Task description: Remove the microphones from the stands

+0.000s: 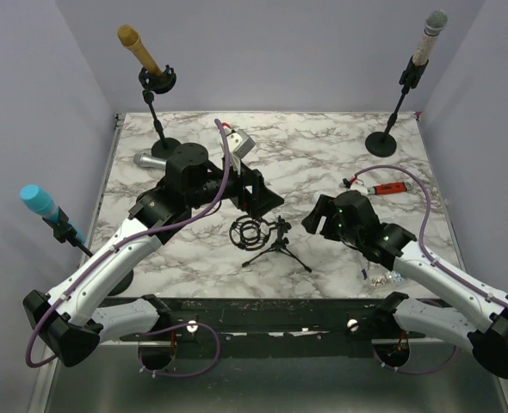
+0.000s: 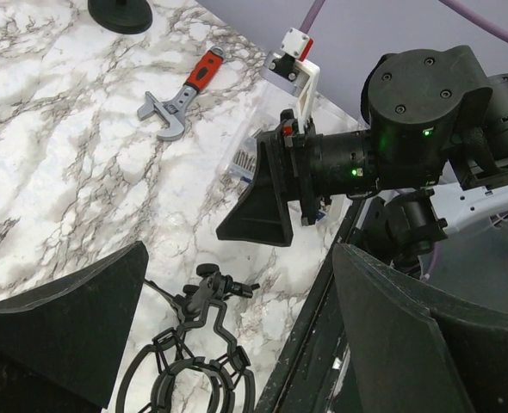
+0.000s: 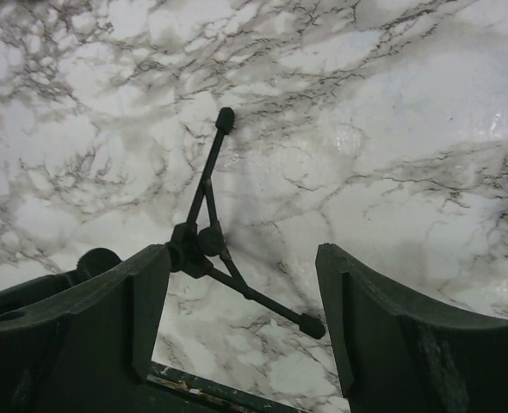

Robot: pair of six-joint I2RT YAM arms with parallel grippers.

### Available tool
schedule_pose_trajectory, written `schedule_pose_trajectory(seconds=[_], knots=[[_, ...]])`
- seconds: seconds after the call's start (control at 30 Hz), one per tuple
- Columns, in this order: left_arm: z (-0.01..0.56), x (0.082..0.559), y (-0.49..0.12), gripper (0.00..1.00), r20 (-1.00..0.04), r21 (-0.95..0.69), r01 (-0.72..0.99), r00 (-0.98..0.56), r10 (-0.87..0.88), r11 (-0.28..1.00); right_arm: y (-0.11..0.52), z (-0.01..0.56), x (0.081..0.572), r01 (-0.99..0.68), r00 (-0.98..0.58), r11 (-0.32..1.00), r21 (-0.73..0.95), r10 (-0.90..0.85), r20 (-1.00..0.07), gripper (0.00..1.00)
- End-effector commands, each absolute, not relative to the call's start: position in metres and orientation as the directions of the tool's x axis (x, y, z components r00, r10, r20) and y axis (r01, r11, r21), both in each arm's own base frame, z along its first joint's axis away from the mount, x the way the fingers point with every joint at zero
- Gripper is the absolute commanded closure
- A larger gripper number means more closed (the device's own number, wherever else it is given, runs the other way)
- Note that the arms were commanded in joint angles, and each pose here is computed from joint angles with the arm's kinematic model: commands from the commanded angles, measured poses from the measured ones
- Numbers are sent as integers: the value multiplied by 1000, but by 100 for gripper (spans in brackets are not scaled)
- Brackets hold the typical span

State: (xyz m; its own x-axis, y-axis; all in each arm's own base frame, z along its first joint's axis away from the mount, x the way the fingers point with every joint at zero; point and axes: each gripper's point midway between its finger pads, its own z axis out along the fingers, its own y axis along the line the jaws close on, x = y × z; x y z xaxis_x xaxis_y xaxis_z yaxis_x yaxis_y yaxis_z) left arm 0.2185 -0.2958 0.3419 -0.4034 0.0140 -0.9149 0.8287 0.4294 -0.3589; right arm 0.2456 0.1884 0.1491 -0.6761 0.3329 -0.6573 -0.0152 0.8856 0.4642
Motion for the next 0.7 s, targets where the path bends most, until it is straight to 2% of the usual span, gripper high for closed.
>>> schedule_pose_trajectory(seconds=[0.0,0.17,0.47,0.67], knots=[[345,219,-294,9,-921,-350,827,-389,-1,441,174,149,244,-22,-671,923,383,270,-690,25],[345,220,-294,9,-922,-350,825,-388,-6,444,149,175,264,58,-575,958,282,263,-775,23],[360,221,-279,9,-943,-306,811,-332,-39,498,98,235,294,234,-428,972,17,119,-896,20],[375,216,-270,8,-951,-299,809,-295,-91,506,79,300,326,327,-256,944,-51,36,-966,8]])
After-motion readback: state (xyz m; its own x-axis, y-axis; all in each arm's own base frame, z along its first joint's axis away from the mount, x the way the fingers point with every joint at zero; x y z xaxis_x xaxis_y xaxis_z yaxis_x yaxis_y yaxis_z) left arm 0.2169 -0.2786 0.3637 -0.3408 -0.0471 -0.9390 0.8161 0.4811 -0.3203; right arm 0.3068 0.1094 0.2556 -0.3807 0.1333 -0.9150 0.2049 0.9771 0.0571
